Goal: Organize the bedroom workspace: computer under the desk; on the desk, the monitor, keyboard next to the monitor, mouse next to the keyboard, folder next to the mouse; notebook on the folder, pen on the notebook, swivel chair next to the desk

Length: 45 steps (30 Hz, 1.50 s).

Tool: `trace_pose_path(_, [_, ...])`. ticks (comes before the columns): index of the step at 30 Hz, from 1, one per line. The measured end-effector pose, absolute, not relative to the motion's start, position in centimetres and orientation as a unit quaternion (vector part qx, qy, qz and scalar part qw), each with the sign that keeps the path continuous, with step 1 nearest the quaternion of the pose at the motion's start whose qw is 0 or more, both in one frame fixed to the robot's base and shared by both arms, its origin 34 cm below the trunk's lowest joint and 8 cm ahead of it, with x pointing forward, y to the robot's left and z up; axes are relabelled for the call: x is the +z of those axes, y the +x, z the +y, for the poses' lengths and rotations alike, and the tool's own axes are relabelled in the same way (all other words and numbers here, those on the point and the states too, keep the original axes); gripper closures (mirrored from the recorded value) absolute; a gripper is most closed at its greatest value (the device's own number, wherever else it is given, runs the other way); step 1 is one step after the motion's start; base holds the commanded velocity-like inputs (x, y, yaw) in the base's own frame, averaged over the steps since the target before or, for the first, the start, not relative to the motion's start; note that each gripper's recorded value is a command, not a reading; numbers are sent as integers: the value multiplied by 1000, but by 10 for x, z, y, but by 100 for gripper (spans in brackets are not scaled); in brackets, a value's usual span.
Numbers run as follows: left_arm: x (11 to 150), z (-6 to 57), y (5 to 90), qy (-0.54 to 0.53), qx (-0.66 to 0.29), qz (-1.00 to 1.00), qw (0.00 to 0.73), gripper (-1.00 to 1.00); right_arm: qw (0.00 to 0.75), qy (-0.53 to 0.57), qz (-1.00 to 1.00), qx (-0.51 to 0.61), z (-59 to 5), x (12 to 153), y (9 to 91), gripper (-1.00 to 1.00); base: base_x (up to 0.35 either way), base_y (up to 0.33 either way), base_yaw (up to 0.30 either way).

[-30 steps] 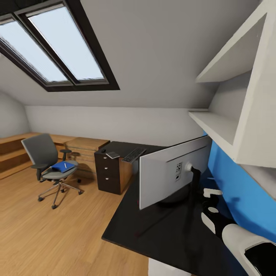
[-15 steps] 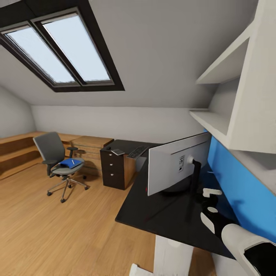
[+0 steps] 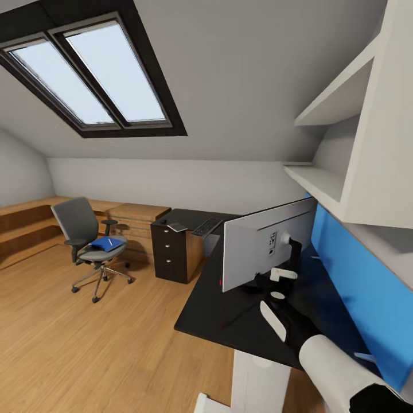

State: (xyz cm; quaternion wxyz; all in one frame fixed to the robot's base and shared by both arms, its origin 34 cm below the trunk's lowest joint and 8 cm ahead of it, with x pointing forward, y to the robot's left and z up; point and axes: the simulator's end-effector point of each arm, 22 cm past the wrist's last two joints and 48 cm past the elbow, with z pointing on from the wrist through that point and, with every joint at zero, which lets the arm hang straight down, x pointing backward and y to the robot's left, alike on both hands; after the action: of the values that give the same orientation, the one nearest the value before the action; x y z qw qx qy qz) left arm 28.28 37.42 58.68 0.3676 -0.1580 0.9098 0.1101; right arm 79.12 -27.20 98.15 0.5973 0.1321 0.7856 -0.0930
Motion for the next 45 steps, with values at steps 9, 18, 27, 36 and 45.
trace_pose_path(9, [587, 374, 283, -158, 110, 910, 367, -100, 608, 148, 774, -98, -257, 1031, 785, -100, 0, 20, 0])
trace_pose_path(18, [587, 374, 283, -159, 110, 910, 368, -100, 602, 161, 774, -112, -216, 1030, 769, -100, 0, 235, 0])
trace_pose_path(27, [587, 376, 282, -164, 112, 909, 368, -100, 624, 139, 755, -147, -215, 1012, 750, -100, 0, 302, 0])
trace_pose_path(36, [587, 376, 282, -164, 112, 909, 367, -100, 630, 137, 749, -153, -217, 1012, 749, -100, 0, 58, 0])
trace_pose_path(45, [587, 376, 282, -164, 112, 908, 368, -100, 630, 137, 749, -154, -219, 1012, 748, -100, 61, 36, 0])
